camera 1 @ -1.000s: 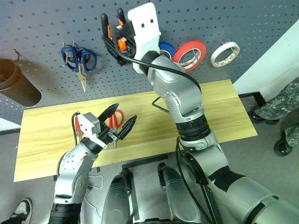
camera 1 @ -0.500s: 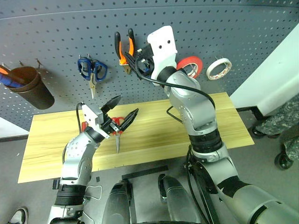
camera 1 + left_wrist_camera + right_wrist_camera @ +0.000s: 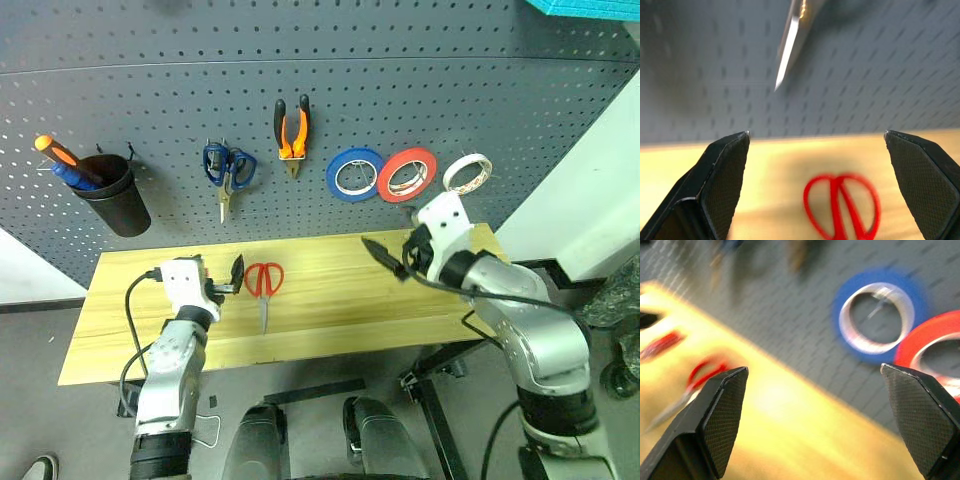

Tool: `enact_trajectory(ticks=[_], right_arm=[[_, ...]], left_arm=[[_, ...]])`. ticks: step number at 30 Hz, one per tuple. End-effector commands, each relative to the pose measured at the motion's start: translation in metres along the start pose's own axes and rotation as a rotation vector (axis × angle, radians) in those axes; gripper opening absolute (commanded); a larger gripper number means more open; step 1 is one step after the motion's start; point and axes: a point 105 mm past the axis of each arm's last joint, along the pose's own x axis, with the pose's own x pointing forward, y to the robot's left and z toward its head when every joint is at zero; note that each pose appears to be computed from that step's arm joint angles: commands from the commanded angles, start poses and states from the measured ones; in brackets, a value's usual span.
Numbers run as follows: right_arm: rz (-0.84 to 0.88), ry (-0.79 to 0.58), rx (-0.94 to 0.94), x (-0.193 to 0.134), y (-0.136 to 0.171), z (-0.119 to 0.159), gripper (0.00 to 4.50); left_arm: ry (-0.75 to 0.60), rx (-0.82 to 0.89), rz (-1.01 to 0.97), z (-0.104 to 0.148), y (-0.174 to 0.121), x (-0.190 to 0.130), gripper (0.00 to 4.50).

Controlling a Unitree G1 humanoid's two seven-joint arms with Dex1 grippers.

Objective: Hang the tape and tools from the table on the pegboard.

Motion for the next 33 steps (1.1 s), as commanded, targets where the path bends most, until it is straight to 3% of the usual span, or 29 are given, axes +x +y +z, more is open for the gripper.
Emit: enact_trajectory(ticks=[1, 7, 18, 33], right_arm=[[0.056, 0.027, -0.01, 0.0, 0.014, -0.003, 4.46], [0.063, 0.064, 0.01, 0.002, 0.027, -0.015, 4.46], [0.045, 0.061, 0.026, 0.007, 0.035, -0.018, 4.46], [-0.004, 0.071, 0.035, 0.0, 0.037, -0.018, 4.46]], left_arm=[[0.135, 0.054, -0.022, -0.011, -0.022, 0.013, 4.5], [0.358, 0.039, 0.026, -0.033, -0.033, 0.024, 4.5], [0.501, 0.014, 0.127, -0.05, -0.027, -0.003, 4.5], [0.573, 0.046, 0.081, -0.081, -0.037, 0.004, 4.5]])
